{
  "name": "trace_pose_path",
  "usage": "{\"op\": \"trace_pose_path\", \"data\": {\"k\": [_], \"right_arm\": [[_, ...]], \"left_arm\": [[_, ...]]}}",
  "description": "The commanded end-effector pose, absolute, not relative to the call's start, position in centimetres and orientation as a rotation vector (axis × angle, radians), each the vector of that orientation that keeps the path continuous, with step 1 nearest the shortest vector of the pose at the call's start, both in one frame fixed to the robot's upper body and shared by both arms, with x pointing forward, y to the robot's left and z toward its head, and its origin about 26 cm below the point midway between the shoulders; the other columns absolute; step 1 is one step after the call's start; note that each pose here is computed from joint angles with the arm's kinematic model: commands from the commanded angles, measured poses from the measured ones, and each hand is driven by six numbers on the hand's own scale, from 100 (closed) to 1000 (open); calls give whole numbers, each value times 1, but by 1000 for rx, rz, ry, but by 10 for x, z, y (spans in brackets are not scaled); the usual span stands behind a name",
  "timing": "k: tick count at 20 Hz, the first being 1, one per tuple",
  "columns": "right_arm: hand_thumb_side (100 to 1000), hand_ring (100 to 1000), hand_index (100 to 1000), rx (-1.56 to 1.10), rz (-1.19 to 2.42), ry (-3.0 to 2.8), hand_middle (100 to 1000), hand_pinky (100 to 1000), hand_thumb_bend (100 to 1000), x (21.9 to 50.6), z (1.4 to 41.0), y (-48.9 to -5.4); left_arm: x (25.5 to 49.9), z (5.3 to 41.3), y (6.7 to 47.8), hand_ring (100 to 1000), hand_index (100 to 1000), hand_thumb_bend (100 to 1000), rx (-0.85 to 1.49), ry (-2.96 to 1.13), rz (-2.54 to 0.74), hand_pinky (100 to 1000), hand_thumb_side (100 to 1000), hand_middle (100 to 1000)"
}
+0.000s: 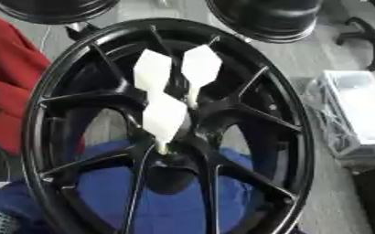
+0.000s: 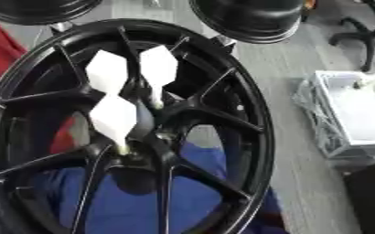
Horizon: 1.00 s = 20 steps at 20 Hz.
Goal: Pull the pin out of the wheel hub.
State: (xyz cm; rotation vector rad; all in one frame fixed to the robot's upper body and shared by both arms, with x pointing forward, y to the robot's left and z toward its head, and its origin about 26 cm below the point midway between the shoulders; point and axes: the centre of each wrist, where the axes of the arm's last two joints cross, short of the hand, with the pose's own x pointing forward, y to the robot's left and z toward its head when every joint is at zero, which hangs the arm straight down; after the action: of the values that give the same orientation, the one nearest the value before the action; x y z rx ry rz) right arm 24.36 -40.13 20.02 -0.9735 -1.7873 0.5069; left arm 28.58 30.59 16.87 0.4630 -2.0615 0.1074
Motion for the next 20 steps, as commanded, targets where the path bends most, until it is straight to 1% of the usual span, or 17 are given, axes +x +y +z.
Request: {"op": "trace_pose_path", "data": {"k": [1,2,3,4,5,6,8,11,15,19,20], "right_arm": [[299,794,717,-1027,434,-1756,617,834,100,235,180,-400],[381,821,782,-1028,422,-1738,690,846,100,233,172,-399],[561,859,841,-1024,404,-1718,762,864,100,231,164,-397],[709,893,885,-1018,391,-1701,817,879,100,229,156,-395],[808,909,904,-1004,380,-1687,846,886,100,228,150,-392],[857,927,928,-990,370,-1679,879,898,100,227,146,-391],[867,942,943,-956,344,-1680,896,905,100,226,141,-388],[862,942,940,-936,294,-1688,897,905,100,225,138,-387],[824,941,936,-937,232,-1701,897,906,100,226,140,-389],[798,907,882,-918,193,-1748,835,891,100,228,144,-388],[877,894,858,-909,177,-1777,817,886,100,229,145,-387]], "left_arm": [[284,178,306,739,640,354,473,-2099,114,706,604,594],[284,178,306,739,640,354,473,-2101,114,705,603,594],[284,178,306,739,640,355,471,-2102,116,705,603,594],[284,178,306,739,640,354,470,-2102,117,705,603,594],[284,178,306,739,640,354,468,-2102,118,705,604,594],[284,178,305,739,640,355,467,-2102,119,705,603,595],[284,178,306,740,640,357,467,-2104,122,705,602,595],[284,178,306,740,640,358,466,-2103,127,705,602,595],[284,178,306,744,640,359,463,-2103,128,704,602,595],[285,178,305,744,640,359,461,-2106,127,704,601,595],[285,178,305,744,640,382,459,-2107,127,703,609,595]]}}
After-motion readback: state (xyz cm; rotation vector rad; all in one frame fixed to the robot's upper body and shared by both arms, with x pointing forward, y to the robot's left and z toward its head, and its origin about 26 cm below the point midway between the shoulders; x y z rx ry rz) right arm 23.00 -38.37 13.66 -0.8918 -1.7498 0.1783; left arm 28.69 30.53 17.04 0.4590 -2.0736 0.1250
